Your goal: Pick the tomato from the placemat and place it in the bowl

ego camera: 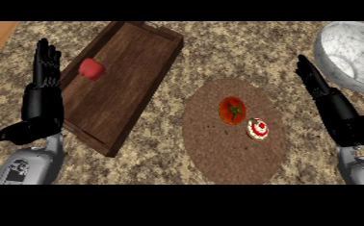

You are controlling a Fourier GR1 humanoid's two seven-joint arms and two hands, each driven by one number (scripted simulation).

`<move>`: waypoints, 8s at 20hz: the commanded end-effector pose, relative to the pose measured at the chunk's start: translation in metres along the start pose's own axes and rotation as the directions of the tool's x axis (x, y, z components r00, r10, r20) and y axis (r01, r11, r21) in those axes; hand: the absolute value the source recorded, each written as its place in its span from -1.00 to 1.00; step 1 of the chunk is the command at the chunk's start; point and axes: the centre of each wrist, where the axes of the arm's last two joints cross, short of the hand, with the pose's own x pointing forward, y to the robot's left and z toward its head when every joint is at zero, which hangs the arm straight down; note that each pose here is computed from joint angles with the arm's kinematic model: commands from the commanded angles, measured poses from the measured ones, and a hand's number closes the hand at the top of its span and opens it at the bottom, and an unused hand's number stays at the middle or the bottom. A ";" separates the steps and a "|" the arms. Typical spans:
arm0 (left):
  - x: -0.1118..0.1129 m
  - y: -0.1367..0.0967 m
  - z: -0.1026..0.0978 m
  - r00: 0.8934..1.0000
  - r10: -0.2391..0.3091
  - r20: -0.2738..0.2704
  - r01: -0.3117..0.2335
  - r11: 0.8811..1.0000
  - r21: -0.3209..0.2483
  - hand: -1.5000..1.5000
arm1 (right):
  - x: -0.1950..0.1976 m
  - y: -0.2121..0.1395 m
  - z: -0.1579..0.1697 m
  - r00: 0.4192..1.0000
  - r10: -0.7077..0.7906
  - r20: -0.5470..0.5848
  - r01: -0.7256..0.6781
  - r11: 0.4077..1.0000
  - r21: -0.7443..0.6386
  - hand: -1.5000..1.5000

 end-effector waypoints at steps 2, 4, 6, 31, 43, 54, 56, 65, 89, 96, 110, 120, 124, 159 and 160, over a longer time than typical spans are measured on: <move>-0.010 -0.023 0.025 0.983 0.096 -0.158 -0.118 0.983 -0.142 0.00 | 0.018 0.009 0.006 0.995 0.036 0.096 -0.027 0.995 -0.092 1.00; -0.016 -0.022 0.029 0.945 0.146 -0.293 -0.216 0.951 -0.223 0.00 | 0.020 0.019 0.021 0.981 0.077 0.179 -0.046 0.983 -0.176 1.00; -0.021 -0.049 0.053 0.887 0.180 -0.425 -0.336 0.883 -0.328 0.00 | 0.031 0.025 0.017 0.958 0.117 0.262 -0.048 0.965 -0.257 1.00; -0.012 -0.051 0.038 0.821 0.217 -0.529 -0.453 0.811 -0.371 0.00 | 0.082 0.138 0.059 0.686 0.583 -0.435 -0.689 0.713 -0.132 -1.00; -0.013 -0.057 0.052 0.817 0.207 -0.538 -0.457 0.802 -0.384 0.00 | 0.127 0.162 0.015 0.546 0.552 -0.630 -0.686 0.726 0.042 -1.00; -0.013 -0.061 0.052 0.818 0.230 -0.528 -0.466 0.804 -0.371 0.00 | 0.081 0.164 -0.022 0.486 0.578 -0.655 -0.667 0.730 0.148 -1.00; -0.016 -0.054 0.056 0.825 0.215 -0.522 -0.447 0.813 -0.373 0.00 | 0.079 0.177 -0.017 0.473 0.587 -0.657 -0.682 0.716 0.150 -1.00; -0.019 -0.051 0.048 0.819 0.231 -0.526 -0.466 0.801 -0.375 0.00 | 0.073 0.168 -0.011 0.464 0.591 -0.659 -0.696 0.704 0.141 -1.00; -0.021 -0.053 0.053 0.815 0.206 -0.541 -0.456 0.805 -0.380 0.00 | 0.009 0.189 -0.050 0.537 0.599 -0.594 -0.717 0.695 0.053 1.00; -0.014 -0.046 0.045 0.826 0.236 -0.512 -0.461 0.805 -0.373 0.00 | 0.015 0.175 -0.053 0.537 0.630 -0.561 -0.720 0.689 0.083 1.00; -0.011 -0.041 0.049 0.825 0.215 -0.523 -0.448 0.812 -0.373 0.00 | -0.041 0.059 -0.010 0.390 0.888 -0.243 -0.770 0.459 0.442 1.00; -0.016 -0.058 0.059 0.813 0.231 -0.534 -0.462 0.814 -0.351 0.00 | 0.080 -0.001 0.017 0.486 0.837 -0.250 -0.842 0.525 0.120 1.00; -0.021 -0.041 0.047 0.828 0.215 -0.518 -0.439 0.824 -0.359 0.00 | 0.130 -0.010 0.034 0.479 0.832 -0.278 -0.872 0.488 -0.040 1.00; 0.000 -0.075 0.039 0.825 0.222 -0.520 -0.465 0.790 -0.400 0.00 | 0.029 -0.168 -0.104 0.498 0.756 -0.424 -0.867 0.441 -0.232 1.00; -0.010 -0.053 0.037 0.833 0.236 -0.501 -0.469 0.781 -0.412 0.00 | 0.035 -0.194 -0.101 0.501 0.740 -0.449 -0.865 0.445 -0.231 1.00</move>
